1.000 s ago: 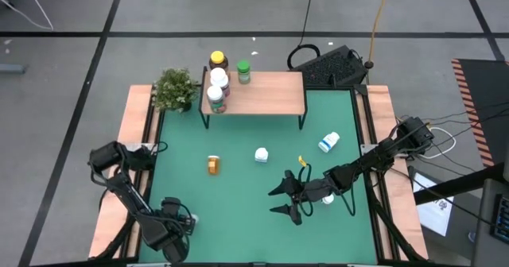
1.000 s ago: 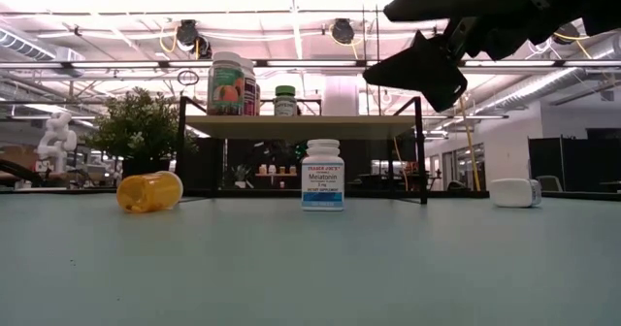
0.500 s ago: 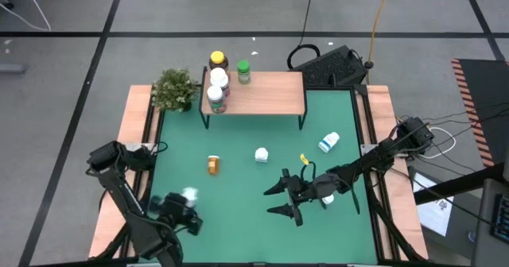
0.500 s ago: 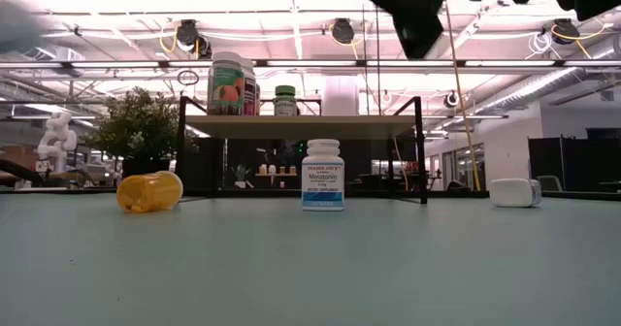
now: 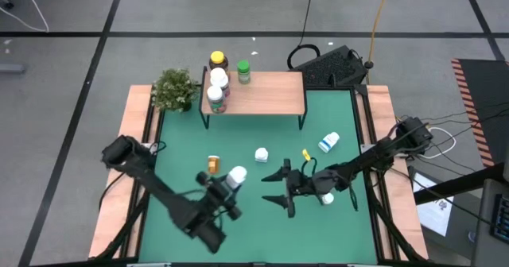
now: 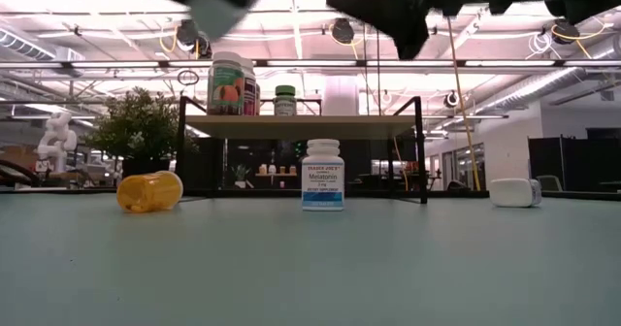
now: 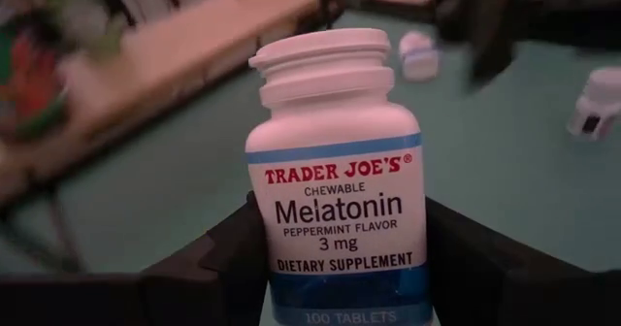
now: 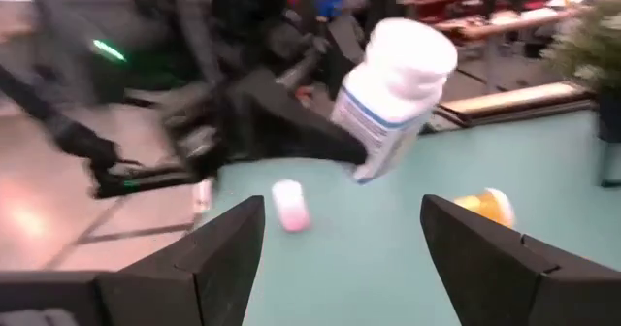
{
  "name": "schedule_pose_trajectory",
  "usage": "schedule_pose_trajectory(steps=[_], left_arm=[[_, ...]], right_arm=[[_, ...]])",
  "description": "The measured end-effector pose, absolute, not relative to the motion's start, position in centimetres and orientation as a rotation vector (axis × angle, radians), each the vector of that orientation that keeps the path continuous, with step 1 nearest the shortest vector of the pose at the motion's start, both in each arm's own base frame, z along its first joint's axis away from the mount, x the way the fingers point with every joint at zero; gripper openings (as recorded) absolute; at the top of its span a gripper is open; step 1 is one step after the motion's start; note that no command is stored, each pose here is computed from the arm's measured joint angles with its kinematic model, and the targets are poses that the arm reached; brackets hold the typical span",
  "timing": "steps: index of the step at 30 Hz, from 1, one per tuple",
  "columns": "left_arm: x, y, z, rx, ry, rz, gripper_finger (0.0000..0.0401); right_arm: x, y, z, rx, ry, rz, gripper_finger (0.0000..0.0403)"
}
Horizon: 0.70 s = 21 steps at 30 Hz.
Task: Pick and place medicine bottles onto shelf by color
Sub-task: Put the bottom white and blue pill bottle on the shelf
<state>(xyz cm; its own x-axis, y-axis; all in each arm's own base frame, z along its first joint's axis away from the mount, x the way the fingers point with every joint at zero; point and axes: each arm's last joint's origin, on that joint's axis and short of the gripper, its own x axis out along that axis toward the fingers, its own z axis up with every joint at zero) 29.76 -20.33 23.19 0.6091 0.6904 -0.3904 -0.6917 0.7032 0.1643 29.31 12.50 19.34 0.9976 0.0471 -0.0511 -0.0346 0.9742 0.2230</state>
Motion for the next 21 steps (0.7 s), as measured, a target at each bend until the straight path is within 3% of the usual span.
schedule_pose_trajectory(steps=[9,21], left_arm=[[35.5,-19.1,25.0,0.252,0.412,0.683,0.0223],[36.1,-19.1,25.3,0.329,0.410,0.672,0.0226]], right_arm=[[29.6,11.9,19.6,0.223,-0.006,-0.044,0.0270],[29.3,12.1,20.2,0.200,-0.073,-0.092,0.0270]])
